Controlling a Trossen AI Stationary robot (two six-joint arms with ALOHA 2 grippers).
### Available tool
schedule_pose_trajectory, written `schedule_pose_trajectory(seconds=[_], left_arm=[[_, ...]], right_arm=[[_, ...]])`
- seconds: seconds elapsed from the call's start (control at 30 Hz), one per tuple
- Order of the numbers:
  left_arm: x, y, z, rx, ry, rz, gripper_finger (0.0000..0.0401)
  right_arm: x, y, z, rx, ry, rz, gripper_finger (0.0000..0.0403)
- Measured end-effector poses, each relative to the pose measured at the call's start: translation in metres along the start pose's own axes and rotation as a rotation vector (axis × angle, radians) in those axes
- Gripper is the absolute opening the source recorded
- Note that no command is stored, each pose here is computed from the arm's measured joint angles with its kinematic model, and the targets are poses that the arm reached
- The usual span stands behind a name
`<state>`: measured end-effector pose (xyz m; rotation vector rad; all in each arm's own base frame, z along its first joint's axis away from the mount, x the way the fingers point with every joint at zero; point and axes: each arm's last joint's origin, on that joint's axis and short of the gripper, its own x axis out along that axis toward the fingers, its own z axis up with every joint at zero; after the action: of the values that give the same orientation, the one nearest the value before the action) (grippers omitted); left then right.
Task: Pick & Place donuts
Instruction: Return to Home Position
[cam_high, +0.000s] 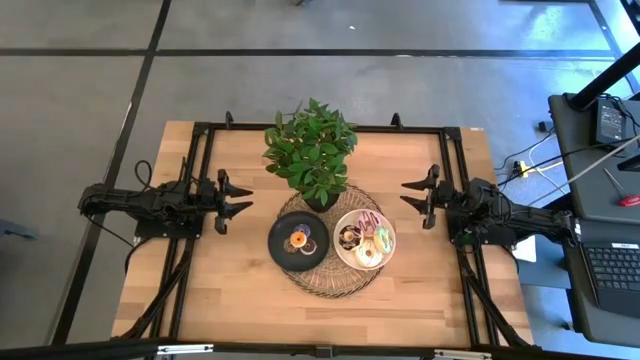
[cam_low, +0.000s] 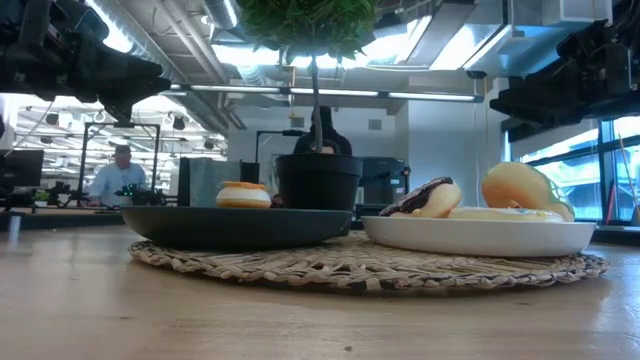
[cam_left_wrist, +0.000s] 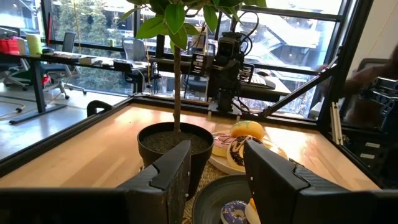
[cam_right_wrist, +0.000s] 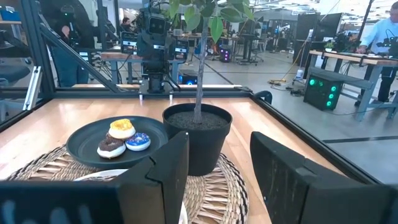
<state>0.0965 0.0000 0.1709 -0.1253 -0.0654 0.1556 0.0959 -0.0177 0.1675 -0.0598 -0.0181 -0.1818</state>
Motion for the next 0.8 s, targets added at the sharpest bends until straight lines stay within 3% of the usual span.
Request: schedule_pose_trajectory(seconds=[0.8], left_arm=[[0.0, 0.0, 0.0, 0.0, 0.0, 0.0, 0.0146]], right_arm=[[0.0, 0.0, 0.0, 0.001, 0.0, 0.0, 0.0173]])
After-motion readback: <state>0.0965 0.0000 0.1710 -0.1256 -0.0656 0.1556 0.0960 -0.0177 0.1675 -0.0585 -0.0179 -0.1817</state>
